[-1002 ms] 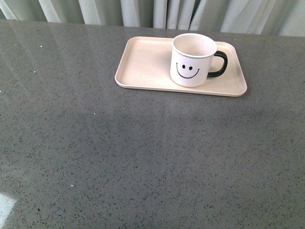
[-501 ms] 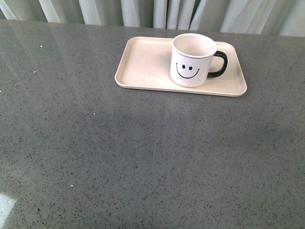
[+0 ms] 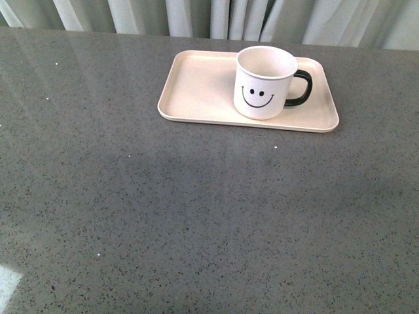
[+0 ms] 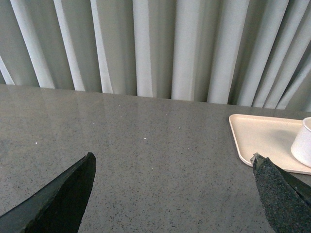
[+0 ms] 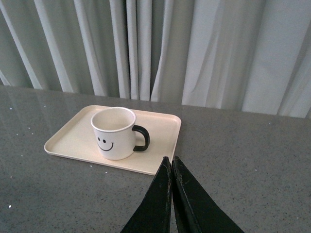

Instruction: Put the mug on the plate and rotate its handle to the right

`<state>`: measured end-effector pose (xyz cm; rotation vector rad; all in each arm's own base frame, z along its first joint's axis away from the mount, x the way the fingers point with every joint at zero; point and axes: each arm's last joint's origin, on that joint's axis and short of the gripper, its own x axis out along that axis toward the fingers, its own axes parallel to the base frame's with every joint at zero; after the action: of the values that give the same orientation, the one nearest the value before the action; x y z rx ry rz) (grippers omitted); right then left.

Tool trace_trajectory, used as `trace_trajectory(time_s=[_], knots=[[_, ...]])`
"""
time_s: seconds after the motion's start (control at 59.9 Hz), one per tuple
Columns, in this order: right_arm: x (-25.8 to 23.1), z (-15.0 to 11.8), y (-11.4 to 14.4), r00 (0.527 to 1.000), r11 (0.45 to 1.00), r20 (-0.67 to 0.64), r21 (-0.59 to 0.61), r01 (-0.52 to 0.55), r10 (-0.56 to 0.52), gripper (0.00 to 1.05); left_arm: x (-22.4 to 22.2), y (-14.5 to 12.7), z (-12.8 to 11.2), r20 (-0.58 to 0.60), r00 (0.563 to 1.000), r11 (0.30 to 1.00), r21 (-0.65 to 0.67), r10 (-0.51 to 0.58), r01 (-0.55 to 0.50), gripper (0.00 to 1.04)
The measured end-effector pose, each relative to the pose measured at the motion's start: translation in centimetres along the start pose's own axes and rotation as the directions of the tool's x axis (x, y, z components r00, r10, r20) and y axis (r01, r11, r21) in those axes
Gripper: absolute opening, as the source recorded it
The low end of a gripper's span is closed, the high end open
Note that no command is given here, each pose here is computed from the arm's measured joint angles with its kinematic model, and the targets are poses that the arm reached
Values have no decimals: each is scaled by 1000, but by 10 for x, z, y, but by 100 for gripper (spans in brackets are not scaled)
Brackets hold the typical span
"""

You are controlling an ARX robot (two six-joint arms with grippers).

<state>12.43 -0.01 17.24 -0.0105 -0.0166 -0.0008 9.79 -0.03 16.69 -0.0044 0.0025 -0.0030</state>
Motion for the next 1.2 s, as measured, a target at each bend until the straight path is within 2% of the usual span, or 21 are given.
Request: trace_trajectory(time_s=[0.668, 0.734, 0.952, 1.152, 1.202], knots=[[-16, 0, 0, 1000, 1000, 3, 0, 0, 0, 2, 0, 0, 0, 0, 1000, 1000, 0, 0, 0, 96], [-22, -4, 0, 1000, 1000, -31, 0, -2, 2, 2, 0, 0, 0, 0, 1000, 1000, 0, 0, 0, 96], [-27, -2, 0, 1000, 1000, -2, 0, 0, 0, 2, 0, 0, 0, 0, 1000, 1000, 0, 0, 0, 96], [-27, -2, 0, 1000, 1000, -2, 0, 0, 0, 48, 0, 0, 0, 0, 1000, 1000, 0, 0, 0, 96], [-27, -2, 0, 1000, 1000, -2, 0, 0, 0, 55, 0, 0, 0, 0, 1000, 1000, 0, 0, 0, 96]])
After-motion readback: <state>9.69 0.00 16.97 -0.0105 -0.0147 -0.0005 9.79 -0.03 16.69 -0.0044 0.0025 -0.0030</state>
